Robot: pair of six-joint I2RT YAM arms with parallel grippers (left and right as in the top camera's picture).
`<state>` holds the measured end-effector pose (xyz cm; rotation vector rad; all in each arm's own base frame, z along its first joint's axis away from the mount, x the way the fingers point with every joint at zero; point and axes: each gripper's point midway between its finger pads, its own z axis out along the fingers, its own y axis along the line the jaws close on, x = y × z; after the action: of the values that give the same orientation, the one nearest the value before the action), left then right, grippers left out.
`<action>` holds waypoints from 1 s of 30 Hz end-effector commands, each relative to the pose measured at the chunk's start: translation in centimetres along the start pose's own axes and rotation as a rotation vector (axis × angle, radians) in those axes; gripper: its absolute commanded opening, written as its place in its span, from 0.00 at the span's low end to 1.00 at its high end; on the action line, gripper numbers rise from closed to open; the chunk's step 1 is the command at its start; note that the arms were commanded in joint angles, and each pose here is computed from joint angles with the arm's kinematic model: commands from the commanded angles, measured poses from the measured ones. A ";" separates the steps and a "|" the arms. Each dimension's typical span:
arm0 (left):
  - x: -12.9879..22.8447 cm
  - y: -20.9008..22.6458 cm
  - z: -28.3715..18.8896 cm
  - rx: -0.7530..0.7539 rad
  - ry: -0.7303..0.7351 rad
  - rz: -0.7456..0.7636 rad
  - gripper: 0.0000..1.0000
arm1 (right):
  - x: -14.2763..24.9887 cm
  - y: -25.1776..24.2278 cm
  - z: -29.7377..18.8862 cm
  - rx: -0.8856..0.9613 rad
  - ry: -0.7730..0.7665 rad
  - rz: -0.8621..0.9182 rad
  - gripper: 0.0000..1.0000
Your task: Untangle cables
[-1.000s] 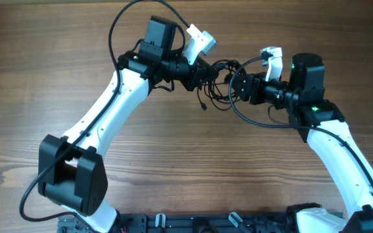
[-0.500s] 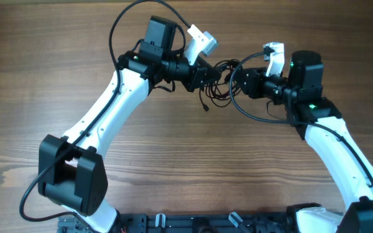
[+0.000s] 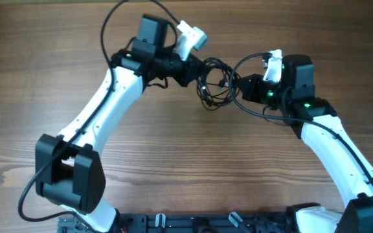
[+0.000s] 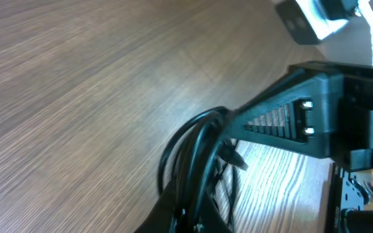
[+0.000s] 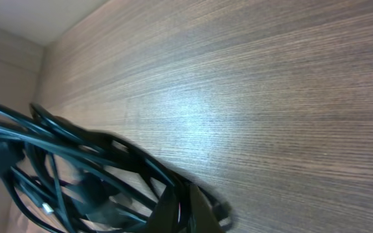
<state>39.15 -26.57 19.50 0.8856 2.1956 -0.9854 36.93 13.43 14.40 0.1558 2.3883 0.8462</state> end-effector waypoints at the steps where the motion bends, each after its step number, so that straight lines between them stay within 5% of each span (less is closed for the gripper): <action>1: -1.4 5.7 -5.5 -0.172 -0.085 -0.056 0.04 | -1.0 -6.9 -1.2 0.259 -0.069 0.102 0.05; 15: -0.5 6.9 -7.8 -0.204 -0.081 -0.117 0.05 | -1.1 -12.3 -4.0 0.404 -0.070 0.174 0.05; 24: -2.6 1.7 -5.8 0.013 -0.132 -0.014 0.07 | -0.5 -2.8 -2.8 -0.146 0.028 -0.148 0.43; 30: -4.4 -2.7 -5.8 0.227 -0.200 0.084 0.08 | -0.4 0.0 -3.4 -0.315 0.032 -0.203 0.47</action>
<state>41.11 -22.93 23.18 0.8168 2.0546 -1.0742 36.25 9.72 15.24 -0.0787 2.3010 0.9704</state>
